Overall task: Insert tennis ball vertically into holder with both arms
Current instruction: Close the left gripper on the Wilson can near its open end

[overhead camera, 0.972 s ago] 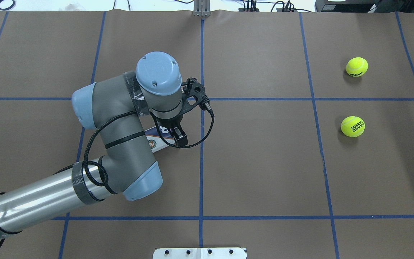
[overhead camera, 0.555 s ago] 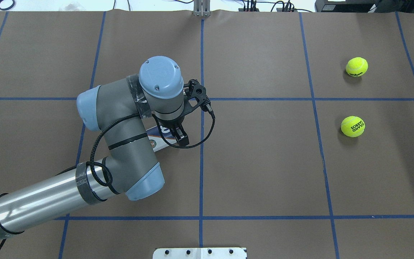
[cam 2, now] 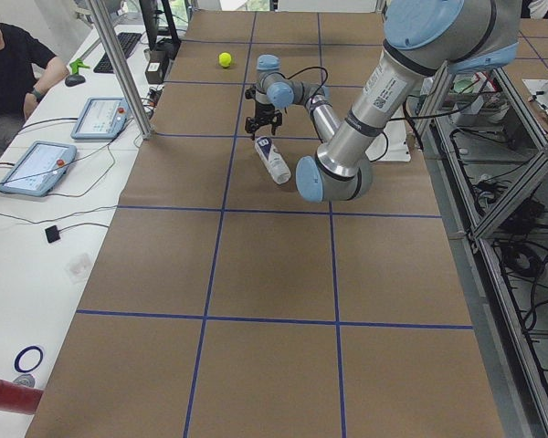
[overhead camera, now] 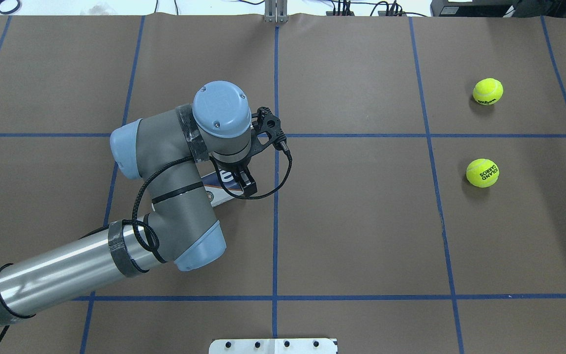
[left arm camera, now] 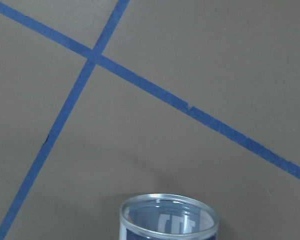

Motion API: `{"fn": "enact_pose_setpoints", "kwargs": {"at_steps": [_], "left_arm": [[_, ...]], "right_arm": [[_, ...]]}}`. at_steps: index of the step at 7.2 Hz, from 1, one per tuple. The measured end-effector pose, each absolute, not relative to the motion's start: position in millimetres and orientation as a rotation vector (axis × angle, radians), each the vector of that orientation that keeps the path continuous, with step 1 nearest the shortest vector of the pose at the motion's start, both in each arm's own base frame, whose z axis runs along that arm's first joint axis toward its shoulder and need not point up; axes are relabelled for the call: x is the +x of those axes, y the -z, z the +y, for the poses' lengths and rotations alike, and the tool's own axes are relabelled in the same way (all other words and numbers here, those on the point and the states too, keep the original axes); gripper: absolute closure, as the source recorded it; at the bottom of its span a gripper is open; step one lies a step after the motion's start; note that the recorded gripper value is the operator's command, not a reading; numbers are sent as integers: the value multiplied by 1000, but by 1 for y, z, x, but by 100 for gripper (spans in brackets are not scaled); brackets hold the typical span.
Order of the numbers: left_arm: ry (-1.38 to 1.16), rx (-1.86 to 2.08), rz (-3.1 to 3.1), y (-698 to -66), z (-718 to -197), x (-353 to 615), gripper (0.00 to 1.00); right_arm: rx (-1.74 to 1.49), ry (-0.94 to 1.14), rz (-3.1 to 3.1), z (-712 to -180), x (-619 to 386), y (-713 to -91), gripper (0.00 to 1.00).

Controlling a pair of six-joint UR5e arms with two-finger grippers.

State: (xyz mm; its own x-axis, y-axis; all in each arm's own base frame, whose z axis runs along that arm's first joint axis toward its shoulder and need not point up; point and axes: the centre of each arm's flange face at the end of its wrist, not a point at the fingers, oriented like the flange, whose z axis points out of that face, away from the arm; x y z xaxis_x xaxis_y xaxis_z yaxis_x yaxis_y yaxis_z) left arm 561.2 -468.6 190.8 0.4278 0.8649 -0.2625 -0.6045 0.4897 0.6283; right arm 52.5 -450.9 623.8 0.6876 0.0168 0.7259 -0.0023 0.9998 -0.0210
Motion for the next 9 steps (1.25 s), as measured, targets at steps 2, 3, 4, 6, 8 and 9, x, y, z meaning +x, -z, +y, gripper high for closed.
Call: {"fn": "enact_pose_setpoints", "kwargs": {"at_steps": [2, 3, 4, 6, 8, 9], "left_arm": [[-962, 488, 612, -196, -472, 566, 1], [-961, 494, 616, -199, -473, 570, 1], [-961, 498, 619, -201, -474, 572, 1], [-962, 497, 618, -204, -475, 574, 1], [-964, 492, 616, -206, -476, 577, 1], [-966, 489, 615, -207, -475, 579, 1]], "right_arm": [[-21, -11, -812, -451, 52, -625, 0], [-22, -12, -812, -451, 53, -625, 0], [-22, -12, -812, -451, 53, -625, 0], [-20, -11, -811, -453, 53, -625, 0], [-22, -11, -811, -453, 53, -626, 0], [-22, -11, -811, -453, 53, -626, 0]]}}
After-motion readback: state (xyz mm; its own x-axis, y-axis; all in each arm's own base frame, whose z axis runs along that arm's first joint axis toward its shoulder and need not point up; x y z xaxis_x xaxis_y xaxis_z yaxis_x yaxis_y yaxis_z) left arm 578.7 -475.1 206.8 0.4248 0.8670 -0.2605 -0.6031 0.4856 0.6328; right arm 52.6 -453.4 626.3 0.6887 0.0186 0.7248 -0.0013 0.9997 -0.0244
